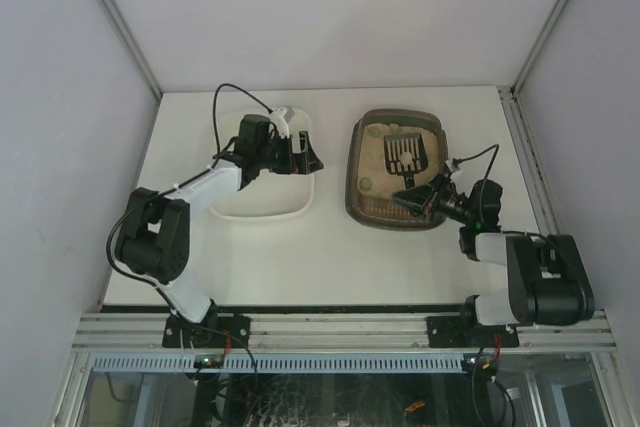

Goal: Clean the litter box

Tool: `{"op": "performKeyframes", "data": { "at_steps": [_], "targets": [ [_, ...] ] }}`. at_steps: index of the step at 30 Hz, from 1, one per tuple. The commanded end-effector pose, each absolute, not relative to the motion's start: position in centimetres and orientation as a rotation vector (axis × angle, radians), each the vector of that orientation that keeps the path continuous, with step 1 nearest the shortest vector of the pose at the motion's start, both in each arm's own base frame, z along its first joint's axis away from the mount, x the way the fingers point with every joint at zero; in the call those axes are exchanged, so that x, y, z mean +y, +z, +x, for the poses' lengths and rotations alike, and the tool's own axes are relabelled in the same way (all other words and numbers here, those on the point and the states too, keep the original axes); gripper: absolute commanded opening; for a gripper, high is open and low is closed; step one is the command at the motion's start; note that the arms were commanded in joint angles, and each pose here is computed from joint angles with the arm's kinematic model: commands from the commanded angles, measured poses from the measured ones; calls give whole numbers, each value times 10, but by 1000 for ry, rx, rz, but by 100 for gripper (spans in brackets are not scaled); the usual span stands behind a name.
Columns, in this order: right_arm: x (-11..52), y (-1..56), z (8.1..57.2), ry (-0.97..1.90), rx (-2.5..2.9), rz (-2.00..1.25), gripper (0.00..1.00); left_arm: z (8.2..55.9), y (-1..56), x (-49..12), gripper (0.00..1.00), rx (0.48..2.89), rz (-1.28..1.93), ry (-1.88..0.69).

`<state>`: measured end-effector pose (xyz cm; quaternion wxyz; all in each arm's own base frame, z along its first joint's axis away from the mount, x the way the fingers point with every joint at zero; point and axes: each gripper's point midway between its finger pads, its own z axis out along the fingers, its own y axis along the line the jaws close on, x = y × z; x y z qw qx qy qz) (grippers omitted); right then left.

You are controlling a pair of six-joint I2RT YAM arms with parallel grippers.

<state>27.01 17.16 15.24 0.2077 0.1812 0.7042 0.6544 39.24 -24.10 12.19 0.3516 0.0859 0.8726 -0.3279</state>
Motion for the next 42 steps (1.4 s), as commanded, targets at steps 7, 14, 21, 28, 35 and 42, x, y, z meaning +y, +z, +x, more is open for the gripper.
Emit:
{"op": "performKeyframes", "data": {
  "at_steps": [7,14,21,28,35,42],
  "targets": [
    [198,173,277,1403,2202,252,0,447,252,-146,100,2053,14,-813],
    [259,176,292,1004,2454,72,0,469,280,-28,100,2004,-291,-775],
    [323,160,316,443,2569,-176,0,456,249,35,100,2094,-494,-433],
    [356,167,333,-111,2429,-423,0,442,237,56,100,2105,-544,-267],
    [370,173,340,-238,2299,-516,0,439,230,63,100,2102,-547,-207],
    [358,203,342,-103,2302,-418,0,445,240,48,100,2085,-442,-171]
  ]
}}
